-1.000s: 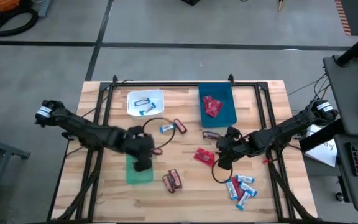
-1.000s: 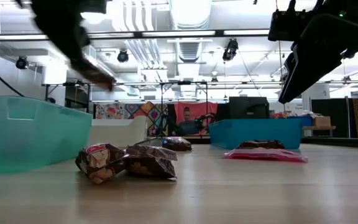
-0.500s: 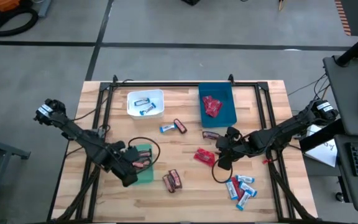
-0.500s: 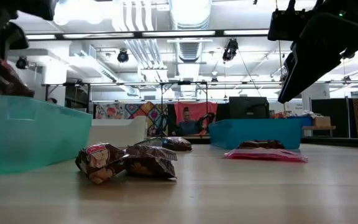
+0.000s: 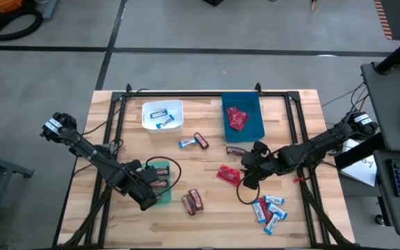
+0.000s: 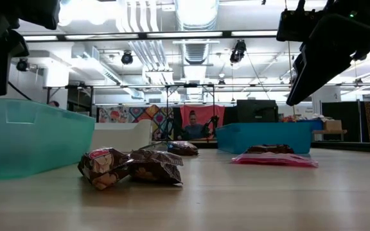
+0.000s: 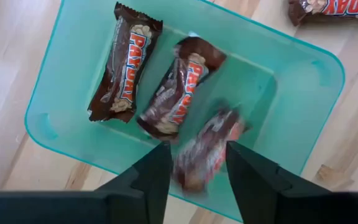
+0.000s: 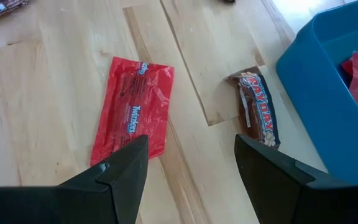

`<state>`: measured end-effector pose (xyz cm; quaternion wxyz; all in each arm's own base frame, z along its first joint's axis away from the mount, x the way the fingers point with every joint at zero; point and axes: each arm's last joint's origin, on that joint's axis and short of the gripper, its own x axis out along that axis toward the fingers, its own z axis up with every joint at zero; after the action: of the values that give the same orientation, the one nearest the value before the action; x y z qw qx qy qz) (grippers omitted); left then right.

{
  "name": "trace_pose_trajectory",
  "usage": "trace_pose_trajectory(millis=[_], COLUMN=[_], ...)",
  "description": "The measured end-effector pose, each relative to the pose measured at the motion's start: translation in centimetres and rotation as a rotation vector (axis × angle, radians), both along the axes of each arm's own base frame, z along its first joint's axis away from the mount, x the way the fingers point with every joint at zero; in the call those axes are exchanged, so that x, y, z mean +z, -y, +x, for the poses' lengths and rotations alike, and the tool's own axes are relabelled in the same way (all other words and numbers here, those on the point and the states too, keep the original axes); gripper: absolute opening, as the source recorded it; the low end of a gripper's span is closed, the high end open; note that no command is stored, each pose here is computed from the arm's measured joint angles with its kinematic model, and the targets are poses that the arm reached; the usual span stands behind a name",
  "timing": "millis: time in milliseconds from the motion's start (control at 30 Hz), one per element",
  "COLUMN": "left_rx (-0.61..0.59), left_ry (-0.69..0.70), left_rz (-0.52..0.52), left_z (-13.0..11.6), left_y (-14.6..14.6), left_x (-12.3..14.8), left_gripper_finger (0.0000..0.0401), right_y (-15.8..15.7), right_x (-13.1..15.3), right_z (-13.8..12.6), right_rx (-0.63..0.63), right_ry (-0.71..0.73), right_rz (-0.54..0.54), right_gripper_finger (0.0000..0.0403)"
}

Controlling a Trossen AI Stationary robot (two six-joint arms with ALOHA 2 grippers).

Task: Sort candy
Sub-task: Put the white chocolate bar into the white bin

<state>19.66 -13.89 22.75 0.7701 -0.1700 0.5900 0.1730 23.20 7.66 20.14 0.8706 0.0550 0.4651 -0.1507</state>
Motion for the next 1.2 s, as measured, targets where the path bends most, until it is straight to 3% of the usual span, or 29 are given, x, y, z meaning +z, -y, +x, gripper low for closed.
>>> trace_pose_trajectory(millis=[200, 400, 600, 767, 900, 1067, 1200], left_rx=[-0.005, -0.055, -0.193, -0.313, -0.398, -0.434, -0.445], left_ry=[0.000, 0.011, 0.127, 0.213, 0.260, 0.271, 0.249], left_rz=[0.001, 0.020, 0.082, 0.144, 0.190, 0.244, 0.287], left_z=[0.0, 0.1, 1.2, 2.5, 3.7, 5.0, 5.5], left_y=[0.0, 0.0, 0.2, -0.3, -1.2, -3.0, -4.6], left_x=[0.0, 0.0, 0.3, 0.6, 0.9, 1.0, 0.9], left_gripper_finger=[0.0168, 0.0168, 0.0140, 0.0093, 0.0054, 0.0016, 0.0002], right_y=[0.0, 0.0, 0.0, 0.0, 0.3, 1.0, 1.2], right_x=[0.0, 0.0, 0.0, 0.2, 0.4, 0.2, 0.0], right_z=[0.0, 0.0, 0.0, -0.4, -1.5, -3.8, -5.3], right_rx=[0.000, 0.000, -0.026, -0.080, -0.190, -0.420, -0.423], right_ry=[-0.001, -0.001, 0.002, -0.052, -0.188, -0.406, -0.603], right_rz=[0.000, 0.000, 0.020, 0.091, 0.137, 0.175, 0.204], right_gripper_finger=[0.0231, 0.0231, 0.0231, 0.0231, 0.0231, 0.0231, 0.0231])
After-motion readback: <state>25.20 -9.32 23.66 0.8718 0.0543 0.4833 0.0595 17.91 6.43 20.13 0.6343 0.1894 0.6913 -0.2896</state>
